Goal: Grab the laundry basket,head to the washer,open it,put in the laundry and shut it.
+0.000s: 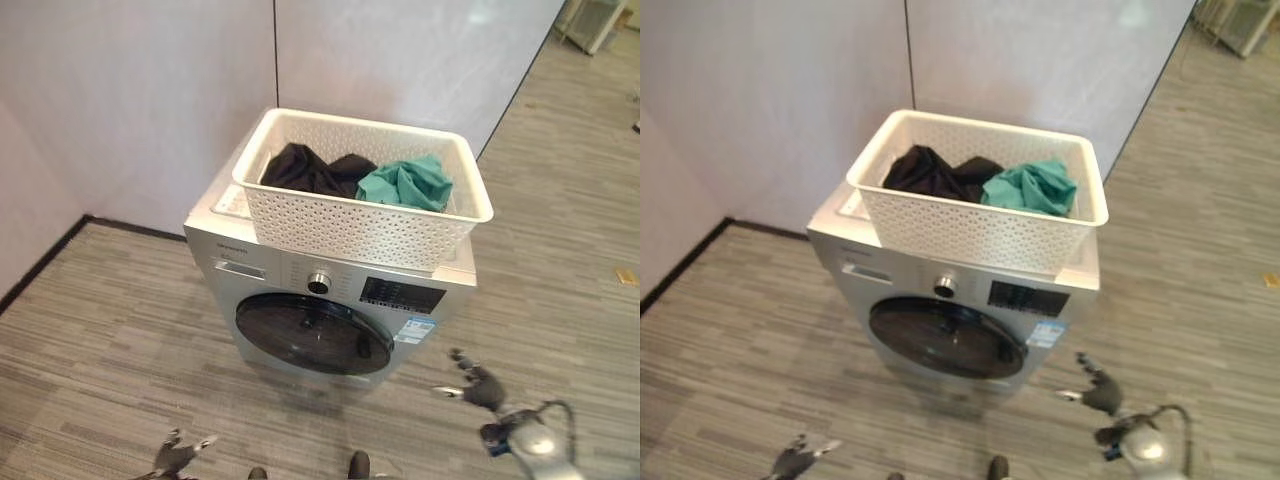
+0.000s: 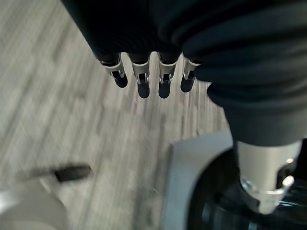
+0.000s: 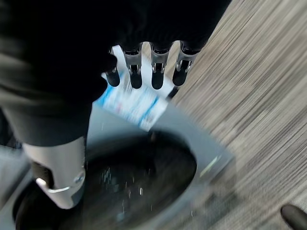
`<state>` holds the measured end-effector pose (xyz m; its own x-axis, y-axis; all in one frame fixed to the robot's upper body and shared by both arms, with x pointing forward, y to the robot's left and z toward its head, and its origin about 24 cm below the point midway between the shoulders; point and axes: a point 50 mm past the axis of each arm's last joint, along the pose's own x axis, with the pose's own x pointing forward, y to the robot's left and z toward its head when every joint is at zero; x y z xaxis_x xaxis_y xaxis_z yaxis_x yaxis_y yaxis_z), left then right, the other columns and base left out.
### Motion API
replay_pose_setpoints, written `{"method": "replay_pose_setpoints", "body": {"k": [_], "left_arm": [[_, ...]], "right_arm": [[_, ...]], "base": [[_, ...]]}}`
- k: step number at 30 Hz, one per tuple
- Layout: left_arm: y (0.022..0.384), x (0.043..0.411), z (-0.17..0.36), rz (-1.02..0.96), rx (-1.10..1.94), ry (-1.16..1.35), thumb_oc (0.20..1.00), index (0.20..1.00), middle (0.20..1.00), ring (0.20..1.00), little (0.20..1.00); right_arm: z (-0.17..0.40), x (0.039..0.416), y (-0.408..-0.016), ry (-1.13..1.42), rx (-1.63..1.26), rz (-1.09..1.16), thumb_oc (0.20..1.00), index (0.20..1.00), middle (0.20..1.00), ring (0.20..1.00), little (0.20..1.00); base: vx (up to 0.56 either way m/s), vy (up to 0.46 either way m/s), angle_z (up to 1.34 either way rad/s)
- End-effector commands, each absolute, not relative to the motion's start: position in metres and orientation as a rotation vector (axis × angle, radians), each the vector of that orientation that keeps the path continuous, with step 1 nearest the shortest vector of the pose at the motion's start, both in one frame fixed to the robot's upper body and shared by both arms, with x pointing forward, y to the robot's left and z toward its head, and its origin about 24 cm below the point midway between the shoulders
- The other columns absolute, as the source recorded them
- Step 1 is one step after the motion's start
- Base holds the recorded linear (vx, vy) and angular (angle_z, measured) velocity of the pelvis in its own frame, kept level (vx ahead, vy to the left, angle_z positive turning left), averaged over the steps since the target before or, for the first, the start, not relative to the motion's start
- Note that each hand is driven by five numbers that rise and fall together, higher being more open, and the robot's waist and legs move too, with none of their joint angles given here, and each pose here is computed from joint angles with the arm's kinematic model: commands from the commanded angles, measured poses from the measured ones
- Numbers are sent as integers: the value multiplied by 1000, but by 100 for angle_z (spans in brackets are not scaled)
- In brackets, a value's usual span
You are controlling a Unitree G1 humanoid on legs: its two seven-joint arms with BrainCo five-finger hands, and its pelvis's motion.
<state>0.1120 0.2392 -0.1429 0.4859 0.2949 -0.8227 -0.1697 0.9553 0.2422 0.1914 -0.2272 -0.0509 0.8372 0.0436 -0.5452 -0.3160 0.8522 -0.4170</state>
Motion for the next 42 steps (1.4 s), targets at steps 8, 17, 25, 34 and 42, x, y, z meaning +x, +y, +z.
{"method": "replay_pose_setpoints", "body": {"k": [8,17,25,34,42], "left_arm": [[222,137,-140,149,296,952,1000,1000,1000,1000,1000],[219,144,-129,89,265,863,1000,1000,1000,1000,1000],[217,161,-116,109,224,760,1000,1000,1000,1000,1000],[202,195,-95,105,182,617,1000,1000,1000,1000,1000],[213,217,-54,110,446,370,1000,1000,1000,1000,1000]], "right_arm": [[-46,245,-217,422,-952,208,1000,1000,1000,1000,1000],[-33,274,-218,369,-1036,150,1000,1000,1000,1000,1000],[-20,296,-205,290,-1089,132,1000,1000,1000,1000,1000],[-37,303,-132,352,-681,204,1000,1000,1000,1000,1000],[-62,269,-71,401,-573,404,1000,1000,1000,1000,1000]], "base": [[9,-9,14],[-12,-11,17],[-96,8,15],[-106,44,-2],[9,5,-3]]}}
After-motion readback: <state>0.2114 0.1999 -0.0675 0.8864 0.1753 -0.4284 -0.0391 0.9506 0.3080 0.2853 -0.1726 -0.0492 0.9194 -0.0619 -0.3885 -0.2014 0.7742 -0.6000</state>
